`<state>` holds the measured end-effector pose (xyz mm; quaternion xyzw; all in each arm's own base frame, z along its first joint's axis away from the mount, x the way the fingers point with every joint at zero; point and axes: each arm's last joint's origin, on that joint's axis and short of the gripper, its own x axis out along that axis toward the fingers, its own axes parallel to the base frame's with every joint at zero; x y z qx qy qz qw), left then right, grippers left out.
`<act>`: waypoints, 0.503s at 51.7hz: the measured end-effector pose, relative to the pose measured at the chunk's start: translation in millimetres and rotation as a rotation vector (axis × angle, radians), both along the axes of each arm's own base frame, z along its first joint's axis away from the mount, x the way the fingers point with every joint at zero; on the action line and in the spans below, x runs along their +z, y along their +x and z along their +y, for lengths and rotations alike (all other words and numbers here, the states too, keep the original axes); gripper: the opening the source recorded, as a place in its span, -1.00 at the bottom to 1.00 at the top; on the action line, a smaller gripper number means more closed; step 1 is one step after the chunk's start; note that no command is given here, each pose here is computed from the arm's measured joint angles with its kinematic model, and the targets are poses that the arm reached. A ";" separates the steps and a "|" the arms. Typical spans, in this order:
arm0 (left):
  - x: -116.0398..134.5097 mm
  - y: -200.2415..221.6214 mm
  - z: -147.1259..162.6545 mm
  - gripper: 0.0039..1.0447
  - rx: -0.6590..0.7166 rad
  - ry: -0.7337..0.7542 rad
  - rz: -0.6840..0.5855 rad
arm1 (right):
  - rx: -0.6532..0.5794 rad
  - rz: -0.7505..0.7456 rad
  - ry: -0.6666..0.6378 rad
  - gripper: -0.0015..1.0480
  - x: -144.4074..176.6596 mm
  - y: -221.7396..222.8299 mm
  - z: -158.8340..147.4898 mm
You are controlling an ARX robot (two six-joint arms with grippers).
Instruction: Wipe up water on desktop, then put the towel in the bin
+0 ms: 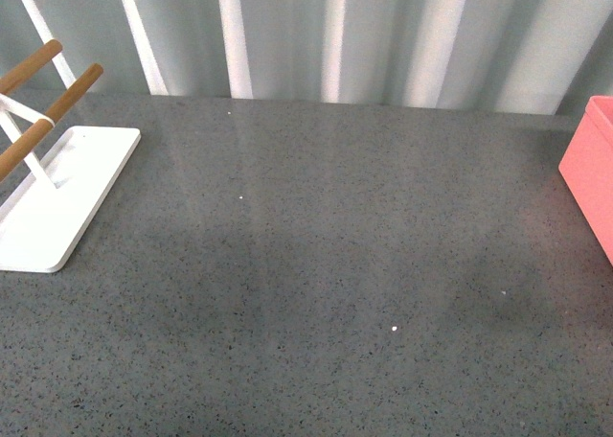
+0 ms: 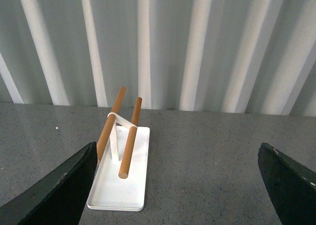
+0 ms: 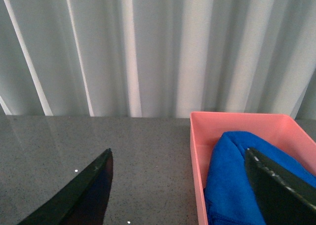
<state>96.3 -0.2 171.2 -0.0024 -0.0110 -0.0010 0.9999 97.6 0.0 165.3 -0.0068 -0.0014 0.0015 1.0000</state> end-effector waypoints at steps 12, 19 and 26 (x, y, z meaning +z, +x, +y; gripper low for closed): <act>0.0 0.0 0.0 0.88 0.000 0.000 0.000 | 0.000 0.000 0.002 0.86 0.0 0.0 0.0; 0.0 0.0 0.0 0.88 0.000 0.000 0.000 | 0.000 0.000 0.002 0.87 0.0 0.0 0.0; 0.0 0.0 0.0 0.88 0.000 0.000 0.000 | 0.000 0.001 0.002 0.87 -0.1 0.0 0.0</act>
